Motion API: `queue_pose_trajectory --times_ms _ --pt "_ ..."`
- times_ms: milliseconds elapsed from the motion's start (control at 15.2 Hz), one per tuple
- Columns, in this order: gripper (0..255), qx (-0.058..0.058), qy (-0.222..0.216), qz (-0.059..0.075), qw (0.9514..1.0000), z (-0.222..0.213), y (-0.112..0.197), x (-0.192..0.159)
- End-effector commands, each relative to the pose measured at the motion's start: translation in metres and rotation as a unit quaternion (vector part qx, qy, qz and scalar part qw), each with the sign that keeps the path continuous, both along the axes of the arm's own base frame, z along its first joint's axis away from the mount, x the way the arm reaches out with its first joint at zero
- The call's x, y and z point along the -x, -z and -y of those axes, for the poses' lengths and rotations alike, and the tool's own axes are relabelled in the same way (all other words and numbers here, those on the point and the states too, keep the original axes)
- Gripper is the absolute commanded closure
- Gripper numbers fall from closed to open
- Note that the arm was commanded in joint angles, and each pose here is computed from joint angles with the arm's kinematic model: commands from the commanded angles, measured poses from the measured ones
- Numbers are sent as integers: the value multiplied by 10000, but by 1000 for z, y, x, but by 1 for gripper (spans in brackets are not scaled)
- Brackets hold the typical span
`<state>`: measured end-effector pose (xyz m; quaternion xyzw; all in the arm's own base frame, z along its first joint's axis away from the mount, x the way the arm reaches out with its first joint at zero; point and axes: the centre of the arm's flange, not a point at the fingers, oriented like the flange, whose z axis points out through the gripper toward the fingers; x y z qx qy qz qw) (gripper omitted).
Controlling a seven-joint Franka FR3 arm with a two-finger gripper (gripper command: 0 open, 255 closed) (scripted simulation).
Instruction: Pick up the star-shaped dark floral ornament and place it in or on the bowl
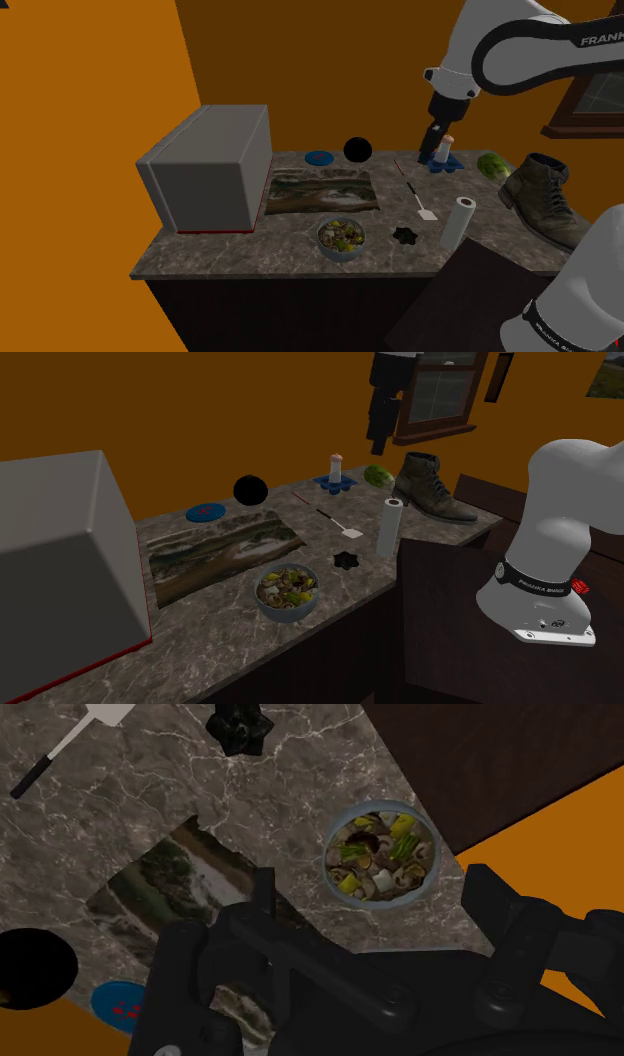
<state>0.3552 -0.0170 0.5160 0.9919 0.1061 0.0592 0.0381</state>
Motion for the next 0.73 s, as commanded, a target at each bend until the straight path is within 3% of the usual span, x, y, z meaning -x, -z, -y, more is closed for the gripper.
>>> queue_pose_trajectory --times_ms 0,660 --pt "0 -2 -132 -37 9999 7 26 -5" --pt "0 -11 -756 -267 9968 36 153 -30"
